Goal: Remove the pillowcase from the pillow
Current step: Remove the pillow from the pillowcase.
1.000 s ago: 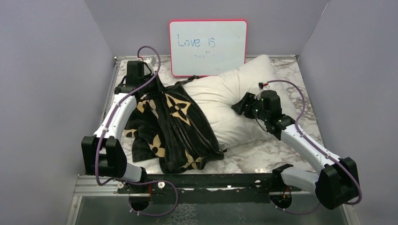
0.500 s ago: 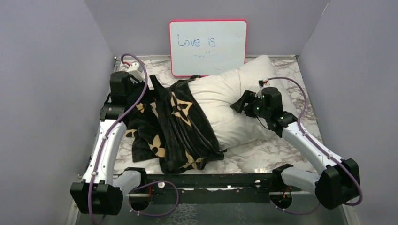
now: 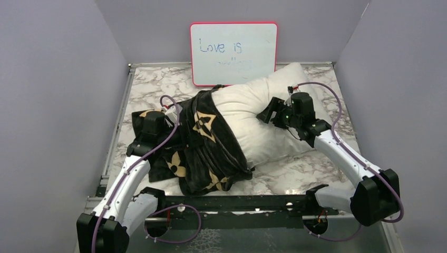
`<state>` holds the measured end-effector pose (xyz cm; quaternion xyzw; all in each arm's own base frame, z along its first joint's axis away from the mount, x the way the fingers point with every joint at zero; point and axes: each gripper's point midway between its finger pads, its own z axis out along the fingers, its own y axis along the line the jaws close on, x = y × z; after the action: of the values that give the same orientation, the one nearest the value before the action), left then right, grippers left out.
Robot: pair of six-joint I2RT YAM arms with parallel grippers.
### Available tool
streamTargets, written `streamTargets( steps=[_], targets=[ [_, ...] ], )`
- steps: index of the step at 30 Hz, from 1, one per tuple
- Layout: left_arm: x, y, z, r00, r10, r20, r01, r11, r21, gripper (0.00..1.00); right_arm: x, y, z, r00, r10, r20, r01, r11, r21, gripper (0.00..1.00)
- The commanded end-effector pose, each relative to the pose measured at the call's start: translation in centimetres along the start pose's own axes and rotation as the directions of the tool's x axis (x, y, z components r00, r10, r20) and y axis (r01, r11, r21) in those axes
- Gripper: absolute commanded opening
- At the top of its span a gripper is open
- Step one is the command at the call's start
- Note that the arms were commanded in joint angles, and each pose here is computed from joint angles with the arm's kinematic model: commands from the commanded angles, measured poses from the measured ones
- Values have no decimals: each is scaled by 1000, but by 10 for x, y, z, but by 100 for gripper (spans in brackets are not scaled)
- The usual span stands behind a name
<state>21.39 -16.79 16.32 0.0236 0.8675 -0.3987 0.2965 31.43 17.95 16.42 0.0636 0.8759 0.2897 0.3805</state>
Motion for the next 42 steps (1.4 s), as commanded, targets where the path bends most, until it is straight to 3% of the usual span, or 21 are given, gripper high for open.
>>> streamTargets(
  steps=[1, 8, 13, 17, 22, 26, 32, 35, 39, 40, 41, 42],
  targets=[
    [-17, 15, -2, 995, -34, 97, 47, 989, -138, 55, 50, -43, -2, 978, 23, -209, 16, 983, 183, 80],
    [-46, 48, -22, 980, 30, 197, 49, 922, -385, 13, 38, -56, -8, 988, -2, -154, 42, 964, 261, 81],
    [-66, 69, -51, 968, 117, 220, 30, 822, -569, 0, 38, -64, -15, 991, -7, -136, 47, 956, 289, 82],
    [-83, 70, -54, 962, 144, 234, 22, 808, -588, 0, 31, -66, -19, 993, -19, -119, 56, 948, 313, 82],
    [-107, 43, -19, 960, 169, 224, -60, 903, -424, 0, 7, -63, -40, 998, -50, -32, 58, 935, 349, 82],
    [-136, 15, 5, 958, 158, 240, -84, 953, -292, 0, -5, -45, -52, 992, -130, -4, 126, 954, 271, 82],
    [-176, 5, 24, 954, 182, 239, -116, 956, -268, 0, -18, -15, -83, 978, -193, 72, 181, 972, 148, 82],
    [-190, 4, 31, 951, 194, 242, -126, 954, -271, 0, -14, -2, -96, 977, -164, 135, 156, 986, 63, 82],
    [-198, 4, 41, 952, 206, 225, -147, 956, -255, 0, 18, 2, -102, 994, 41, 100, -39, 999, -22, 82],
    [-195, 10, 41, 955, 221, 196, -161, 945, -284, 4, 29, -2, -102, 989, 123, 77, -122, 992, -16, 82],
    [-192, 22, 37, 960, 219, 175, -148, 927, -345, 17, 39, -8, -102, 975, 214, 63, -214, 977, 1, 82],
    [-188, 33, 29, 964, 205, 170, -121, 905, -408, 38, 50, -14, -98, 959, 279, 50, -280, 960, 11, 82]
  ],
)
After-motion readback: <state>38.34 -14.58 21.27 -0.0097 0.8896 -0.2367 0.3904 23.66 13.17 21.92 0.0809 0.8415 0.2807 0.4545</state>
